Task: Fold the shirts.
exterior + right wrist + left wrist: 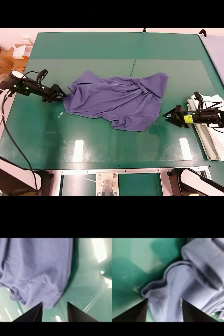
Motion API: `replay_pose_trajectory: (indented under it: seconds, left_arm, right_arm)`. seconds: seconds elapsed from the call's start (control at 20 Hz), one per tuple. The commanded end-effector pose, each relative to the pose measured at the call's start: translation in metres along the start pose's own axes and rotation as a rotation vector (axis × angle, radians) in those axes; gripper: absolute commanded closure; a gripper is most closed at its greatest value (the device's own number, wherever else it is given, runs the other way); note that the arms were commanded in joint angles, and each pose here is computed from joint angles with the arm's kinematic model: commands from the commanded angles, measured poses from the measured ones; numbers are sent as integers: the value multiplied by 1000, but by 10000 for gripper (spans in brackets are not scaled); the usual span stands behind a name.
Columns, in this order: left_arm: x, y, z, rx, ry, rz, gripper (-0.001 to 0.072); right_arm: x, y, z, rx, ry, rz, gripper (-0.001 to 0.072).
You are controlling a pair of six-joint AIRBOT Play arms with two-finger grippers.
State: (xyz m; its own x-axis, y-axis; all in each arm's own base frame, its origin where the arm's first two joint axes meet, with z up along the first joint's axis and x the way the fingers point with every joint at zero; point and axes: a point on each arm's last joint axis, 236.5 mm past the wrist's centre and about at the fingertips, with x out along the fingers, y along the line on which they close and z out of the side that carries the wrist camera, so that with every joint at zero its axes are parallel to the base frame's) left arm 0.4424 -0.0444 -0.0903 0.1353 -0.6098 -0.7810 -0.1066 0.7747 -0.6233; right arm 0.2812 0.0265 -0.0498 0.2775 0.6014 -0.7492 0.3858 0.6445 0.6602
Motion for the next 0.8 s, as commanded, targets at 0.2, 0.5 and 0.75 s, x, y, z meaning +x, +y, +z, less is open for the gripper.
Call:
replay_pose_trajectory:
  seconds: [0.2, 0.5, 0.75]
  left_arm:
    - [8, 0, -3, 39, 16, -25, 686]
    - [-23, -8, -14, 45, 30, 5, 687]
    - [-42, 10, -51, -30, 163, 102, 686]
  right_arm:
    - [9, -8, -17, 32, 35, -1, 368]
    - [24, -30, -13, 92, -33, -39, 271]
    - [51, -11, -4, 87, -36, 33, 278]
